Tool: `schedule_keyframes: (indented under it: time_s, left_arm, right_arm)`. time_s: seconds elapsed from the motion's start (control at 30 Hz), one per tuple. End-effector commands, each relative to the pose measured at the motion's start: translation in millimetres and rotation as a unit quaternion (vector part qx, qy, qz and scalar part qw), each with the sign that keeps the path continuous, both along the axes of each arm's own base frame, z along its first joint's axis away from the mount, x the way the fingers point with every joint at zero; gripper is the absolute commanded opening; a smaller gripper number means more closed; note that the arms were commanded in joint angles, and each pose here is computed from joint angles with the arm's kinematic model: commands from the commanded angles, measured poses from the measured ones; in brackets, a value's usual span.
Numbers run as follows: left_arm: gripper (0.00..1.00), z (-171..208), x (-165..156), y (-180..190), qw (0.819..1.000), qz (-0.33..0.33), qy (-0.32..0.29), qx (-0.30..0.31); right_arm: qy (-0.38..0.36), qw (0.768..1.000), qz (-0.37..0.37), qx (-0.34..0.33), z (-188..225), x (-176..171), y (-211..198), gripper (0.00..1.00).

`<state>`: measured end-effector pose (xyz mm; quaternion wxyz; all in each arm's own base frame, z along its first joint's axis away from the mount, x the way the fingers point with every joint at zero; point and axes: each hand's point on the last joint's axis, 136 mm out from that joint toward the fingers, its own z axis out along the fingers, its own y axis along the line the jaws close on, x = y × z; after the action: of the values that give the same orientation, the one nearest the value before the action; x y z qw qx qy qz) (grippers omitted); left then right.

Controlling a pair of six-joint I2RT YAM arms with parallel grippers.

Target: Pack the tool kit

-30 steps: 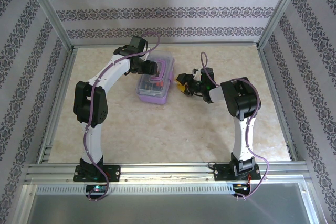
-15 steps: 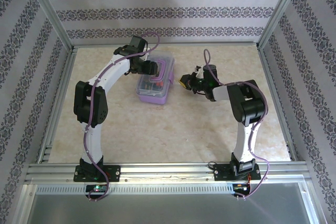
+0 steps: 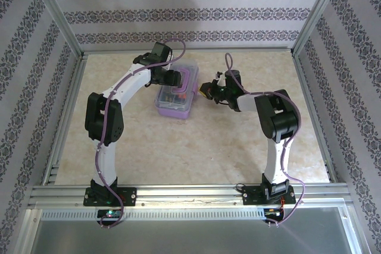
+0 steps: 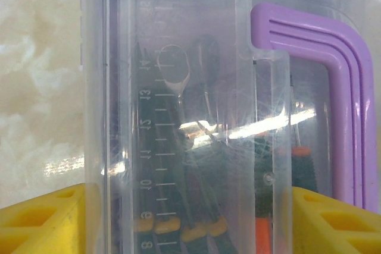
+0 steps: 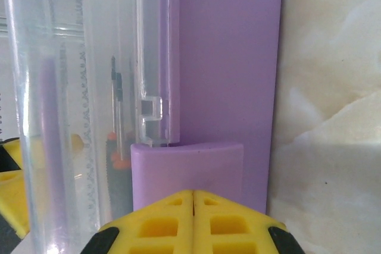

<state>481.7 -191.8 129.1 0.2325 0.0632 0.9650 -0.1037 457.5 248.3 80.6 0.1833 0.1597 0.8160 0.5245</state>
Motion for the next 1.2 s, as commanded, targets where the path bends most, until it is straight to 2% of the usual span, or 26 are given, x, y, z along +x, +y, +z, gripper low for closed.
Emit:
schedule_keyframes:
  time_s: [0.0,0.83,0.97,1.1,1.17]
  left_arm:
    - [0.34,-109,-59,7,0.983,0.009,0.177,0.040]
    - [0.32,-114,-72,-22,0.980,-0.037,0.193,0.020]
    - [0.32,-112,-71,-21,0.981,-0.036,0.190,0.023]
    - [0.33,-106,-69,-20,0.982,-0.031,0.185,0.022]
    - [0.33,-101,-67,-19,0.984,-0.026,0.176,0.029]
  right_arm:
    - [0.002,1.000,0.006,0.002,-7,3,9,0.04]
    - [0.011,0.999,0.032,0.019,-13,1,46,0.08]
    - [0.006,1.000,0.021,0.011,-10,-1,34,0.09]
    - [-0.004,1.000,-0.004,-0.012,-2,-5,-1,0.11]
    - [-0.006,0.999,-0.019,-0.034,-3,-12,-23,0.16]
